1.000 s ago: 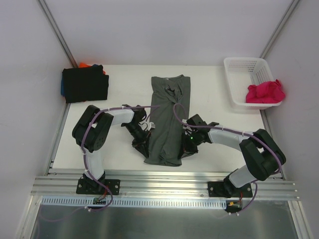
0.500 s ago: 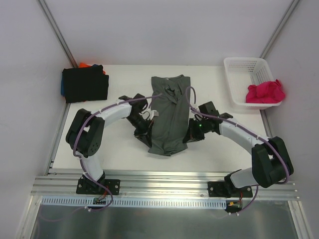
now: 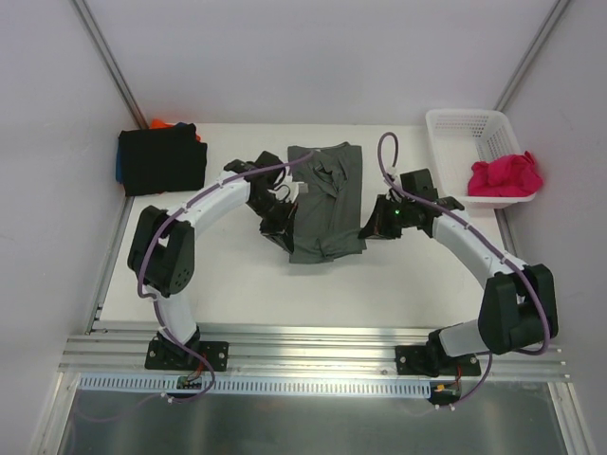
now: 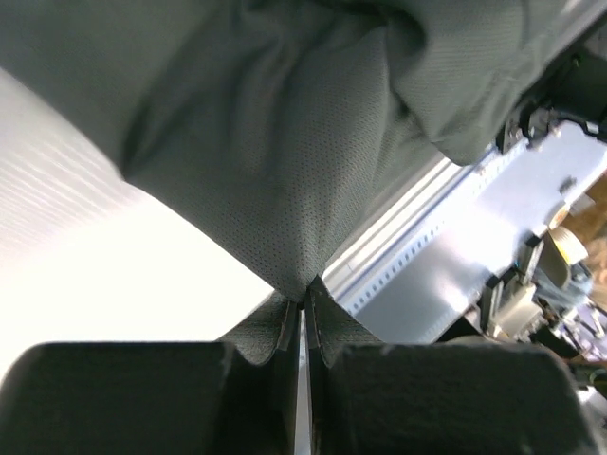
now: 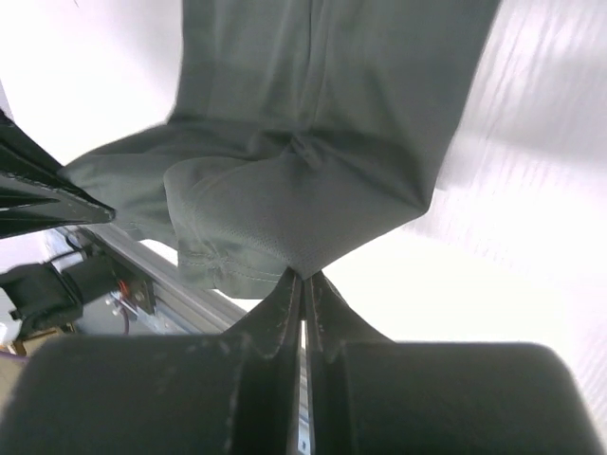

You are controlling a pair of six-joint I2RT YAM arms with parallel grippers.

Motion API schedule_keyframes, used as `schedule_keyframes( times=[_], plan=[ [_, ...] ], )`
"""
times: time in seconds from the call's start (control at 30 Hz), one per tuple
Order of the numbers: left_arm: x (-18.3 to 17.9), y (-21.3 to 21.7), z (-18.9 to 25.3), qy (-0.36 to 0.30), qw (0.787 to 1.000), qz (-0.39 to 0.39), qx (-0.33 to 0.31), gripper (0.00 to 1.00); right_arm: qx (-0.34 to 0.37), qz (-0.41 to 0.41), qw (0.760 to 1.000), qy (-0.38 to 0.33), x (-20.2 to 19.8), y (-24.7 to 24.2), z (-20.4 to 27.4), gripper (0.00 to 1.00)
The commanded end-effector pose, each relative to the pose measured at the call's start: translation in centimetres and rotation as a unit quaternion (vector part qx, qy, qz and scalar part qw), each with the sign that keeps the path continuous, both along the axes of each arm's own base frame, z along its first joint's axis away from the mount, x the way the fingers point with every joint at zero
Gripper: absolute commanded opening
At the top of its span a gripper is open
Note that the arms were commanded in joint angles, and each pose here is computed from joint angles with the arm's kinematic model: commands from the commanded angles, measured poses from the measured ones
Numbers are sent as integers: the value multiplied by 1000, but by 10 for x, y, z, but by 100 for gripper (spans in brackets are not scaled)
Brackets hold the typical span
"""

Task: Fold and stack the t-shirts
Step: Fold the tshirt

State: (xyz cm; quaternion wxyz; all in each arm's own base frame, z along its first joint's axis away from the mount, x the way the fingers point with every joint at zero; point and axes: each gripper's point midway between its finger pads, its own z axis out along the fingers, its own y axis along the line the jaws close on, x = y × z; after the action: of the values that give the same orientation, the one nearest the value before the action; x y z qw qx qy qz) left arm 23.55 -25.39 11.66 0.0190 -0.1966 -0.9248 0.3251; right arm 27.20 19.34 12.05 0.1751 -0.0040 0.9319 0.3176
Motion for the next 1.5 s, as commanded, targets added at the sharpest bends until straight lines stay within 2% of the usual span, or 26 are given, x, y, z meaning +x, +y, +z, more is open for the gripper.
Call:
schedule_keyframes(
  times=[0.0, 0.37, 0.67, 0.83, 0.87, 0.9, 0.93, 0.97, 1.03, 1.17, 1.2, 1.47],
  plan=[
    [21, 6, 0, -24, 1000, 0, 18, 0, 9, -16, 998, -53, 33, -6, 25, 0],
    [100, 7, 0, -112, 992, 22, 59, 0, 8, -33, 997, -67, 90, -5, 25, 0],
    [145, 10, 3, -144, 987, 45, 62, 0, 0, -27, 996, -83, 132, 3, 24, 0],
    [170, 17, -21, -149, 983, 60, 89, 1, -16, -29, 996, -79, 146, 2, 4, 0],
    [172, 17, -25, -149, 983, 60, 93, 10, -23, -29, 996, -80, 148, 0, -1, 2],
    [174, 16, -37, -140, 984, 58, 98, 25, -30, -28, 996, -80, 149, -1, -6, 14],
    [177, 16, -41, -139, 983, 61, 103, 68, -43, -32, 996, -76, 151, -5, -14, 51],
    [181, 16, -43, -145, 982, 61, 109, 82, -53, -35, 996, -70, 151, -9, -20, 62],
    [183, 16, -48, -147, 980, 59, 117, 99, -61, -37, 995, -71, 152, -11, -19, 74],
    [177, 25, -26, -169, 976, 65, 124, 99, -45, -44, 994, -85, 146, -8, 6, 76],
    [175, 26, -9, -184, 973, 69, 117, 99, -42, -44, 994, -86, 144, -7, 10, 76],
    [132, 38, 21, -188, 975, 62, 104, 98, -12, -28, 997, -75, 117, 19, 21, 68]
  ],
)
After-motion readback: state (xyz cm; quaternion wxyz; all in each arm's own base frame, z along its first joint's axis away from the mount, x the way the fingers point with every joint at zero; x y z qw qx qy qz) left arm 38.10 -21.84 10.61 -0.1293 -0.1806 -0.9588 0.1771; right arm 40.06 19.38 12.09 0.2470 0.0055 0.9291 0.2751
